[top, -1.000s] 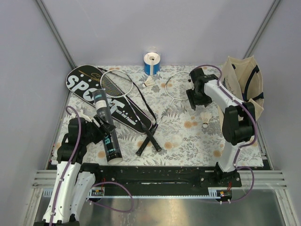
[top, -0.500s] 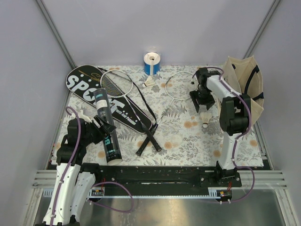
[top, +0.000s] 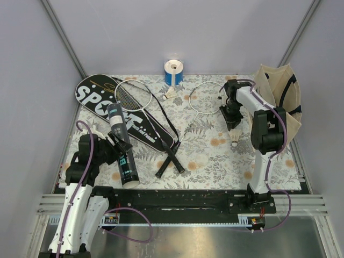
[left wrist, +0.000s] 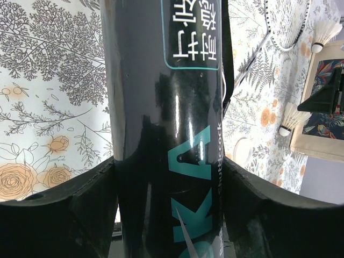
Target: Pack up the badminton gear
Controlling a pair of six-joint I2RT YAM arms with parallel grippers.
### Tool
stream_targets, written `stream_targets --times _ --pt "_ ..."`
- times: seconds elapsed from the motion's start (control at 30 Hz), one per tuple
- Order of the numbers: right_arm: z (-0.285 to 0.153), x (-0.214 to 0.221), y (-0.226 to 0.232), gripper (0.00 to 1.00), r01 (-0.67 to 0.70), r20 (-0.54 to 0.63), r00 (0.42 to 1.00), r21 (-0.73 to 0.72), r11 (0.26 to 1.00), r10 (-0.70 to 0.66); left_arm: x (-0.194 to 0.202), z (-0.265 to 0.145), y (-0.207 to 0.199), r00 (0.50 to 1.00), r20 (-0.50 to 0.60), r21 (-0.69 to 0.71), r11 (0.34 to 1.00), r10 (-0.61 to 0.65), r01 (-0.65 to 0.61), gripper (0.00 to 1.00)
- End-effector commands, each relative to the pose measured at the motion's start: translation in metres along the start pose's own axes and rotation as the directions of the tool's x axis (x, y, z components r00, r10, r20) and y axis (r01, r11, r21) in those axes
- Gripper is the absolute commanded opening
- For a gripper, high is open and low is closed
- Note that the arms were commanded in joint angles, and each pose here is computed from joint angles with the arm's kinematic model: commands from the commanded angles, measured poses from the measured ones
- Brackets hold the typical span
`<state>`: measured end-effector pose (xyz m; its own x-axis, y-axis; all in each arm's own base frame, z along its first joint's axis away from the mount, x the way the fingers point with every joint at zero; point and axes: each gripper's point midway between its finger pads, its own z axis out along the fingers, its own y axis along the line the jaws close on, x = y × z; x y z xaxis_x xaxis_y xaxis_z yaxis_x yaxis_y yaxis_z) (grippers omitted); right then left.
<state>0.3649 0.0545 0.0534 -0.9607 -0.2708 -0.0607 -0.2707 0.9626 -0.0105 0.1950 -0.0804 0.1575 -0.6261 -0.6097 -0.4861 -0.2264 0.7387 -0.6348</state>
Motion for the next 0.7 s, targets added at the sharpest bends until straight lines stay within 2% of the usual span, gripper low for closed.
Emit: stream_targets --times 0.0,0.17,0.27,0.37,0.47,0.57,0.67 --pt "-0.027 0.012 0.005 0.24 -0.002 0.029 1.000 -0.026 1.000 0.003 -0.023 -0.007 -0.015 0.995 0.096 0.040 0.999 0.029 -0.033 0.31" --pt "-0.038 0.027 0.008 0.16 -0.030 0.024 0.999 -0.029 0.999 0.031 -0.024 -0.009 -0.012 0.994 0.111 0.029 0.999 0.025 -0.028 0.31" --pt "-0.045 0.027 0.016 0.00 -0.040 0.048 0.998 -0.066 0.997 0.043 -0.025 -0.009 -0.010 0.993 0.116 0.018 1.000 0.018 -0.020 0.31" --pt "-0.057 0.020 0.026 0.00 -0.073 0.109 0.990 -0.119 0.990 0.086 -0.028 -0.008 -0.004 0.992 0.127 -0.026 1.000 -0.011 0.015 0.31" --pt "-0.080 0.012 0.039 0.00 -0.107 0.224 0.963 -0.188 0.976 0.148 -0.032 -0.009 -0.007 0.987 0.125 -0.044 0.993 -0.099 0.105 0.31" --pt "-0.114 0.003 0.054 0.00 -0.132 0.384 0.892 -0.284 0.950 0.239 -0.032 -0.005 -0.027 0.971 0.075 0.019 0.974 -0.227 0.226 0.31" --pt "-0.155 -0.006 0.076 0.00 -0.069 0.563 0.761 -0.425 0.902 0.323 -0.028 0.004 -0.045 0.926 -0.013 0.069 0.923 -0.378 0.378 0.29"
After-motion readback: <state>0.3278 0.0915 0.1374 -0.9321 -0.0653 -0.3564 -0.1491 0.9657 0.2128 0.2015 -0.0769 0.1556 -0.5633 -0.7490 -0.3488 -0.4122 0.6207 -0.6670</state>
